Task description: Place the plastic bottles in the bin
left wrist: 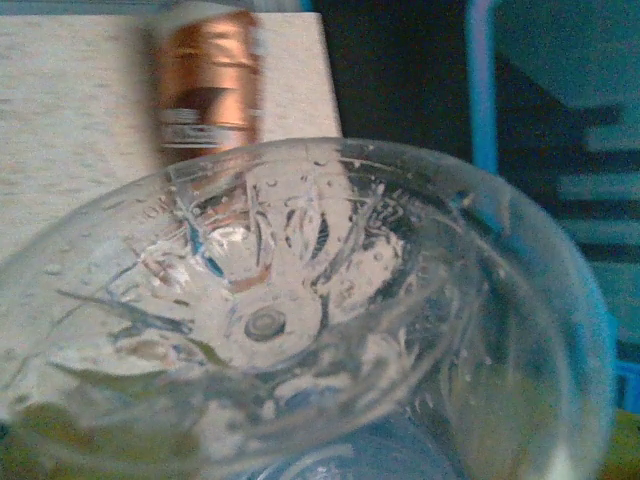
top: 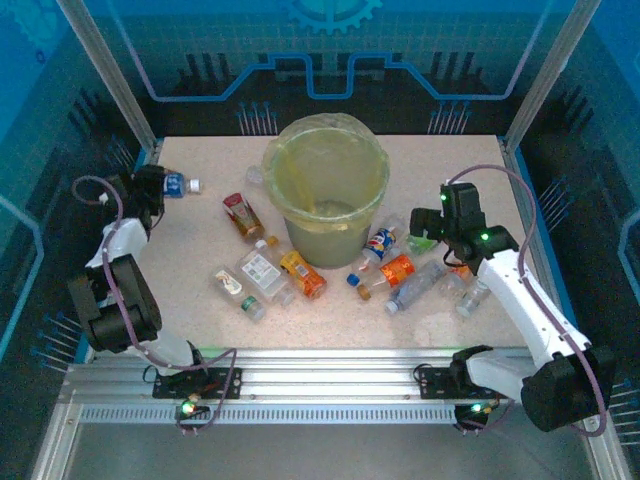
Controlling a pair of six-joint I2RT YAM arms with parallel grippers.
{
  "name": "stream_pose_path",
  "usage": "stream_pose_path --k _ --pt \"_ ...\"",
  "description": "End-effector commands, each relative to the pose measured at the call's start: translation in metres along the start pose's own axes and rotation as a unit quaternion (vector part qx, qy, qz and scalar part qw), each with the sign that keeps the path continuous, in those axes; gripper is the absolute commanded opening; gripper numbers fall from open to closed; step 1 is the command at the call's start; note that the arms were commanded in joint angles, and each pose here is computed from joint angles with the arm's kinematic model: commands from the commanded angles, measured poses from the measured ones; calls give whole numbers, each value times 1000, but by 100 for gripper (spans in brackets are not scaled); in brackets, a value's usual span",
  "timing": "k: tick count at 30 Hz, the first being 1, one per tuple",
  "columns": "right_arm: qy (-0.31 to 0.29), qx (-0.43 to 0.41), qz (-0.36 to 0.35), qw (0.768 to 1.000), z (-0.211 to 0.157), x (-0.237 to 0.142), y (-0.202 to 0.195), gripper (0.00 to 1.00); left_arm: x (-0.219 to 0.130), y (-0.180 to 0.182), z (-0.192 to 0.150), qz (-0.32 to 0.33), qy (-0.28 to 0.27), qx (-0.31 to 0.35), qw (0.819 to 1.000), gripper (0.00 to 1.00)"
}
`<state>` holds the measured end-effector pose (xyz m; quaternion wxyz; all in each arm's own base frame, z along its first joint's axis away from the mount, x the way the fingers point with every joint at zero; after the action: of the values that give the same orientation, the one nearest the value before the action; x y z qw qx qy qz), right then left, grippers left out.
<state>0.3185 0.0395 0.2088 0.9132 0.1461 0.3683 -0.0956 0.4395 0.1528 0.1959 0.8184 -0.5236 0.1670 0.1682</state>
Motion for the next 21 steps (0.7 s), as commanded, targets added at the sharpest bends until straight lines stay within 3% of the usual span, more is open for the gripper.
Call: stream_pose_path --k 1,7,12,17,21 --pt "-17 18 5 1000 10 -16 3 100 -15 -75 -1 -91 0 48 995 61" --pt "-24 36 7 999 10 -31 -2 100 -49 -170 -16 -183 -9 126 975 60" --pt "-17 53 0 998 5 -41 -9 100 -96 -254 -34 -257 -24 232 938 60" --pt "-6 76 -5 997 -2 -47 -14 100 -145 -326 -78 -338 -21 342 877 61" --pt "-1 95 -10 995 -5 -52 -18 100 -166 -360 -133 -381 4 425 821 61"
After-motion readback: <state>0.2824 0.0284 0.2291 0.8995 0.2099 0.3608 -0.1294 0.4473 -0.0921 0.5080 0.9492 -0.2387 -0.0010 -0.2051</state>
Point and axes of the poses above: each hand's point on the last joint's axis, 136 mm out from that joint toward the fingers, its own x axis out along the fingers, its own y axis along the line the jaws close on, z = x × y, the point moved 1 cm from there along -x, back along the fingers, and after that the axes turned 13 degrees about x, right-handed, at the moved point
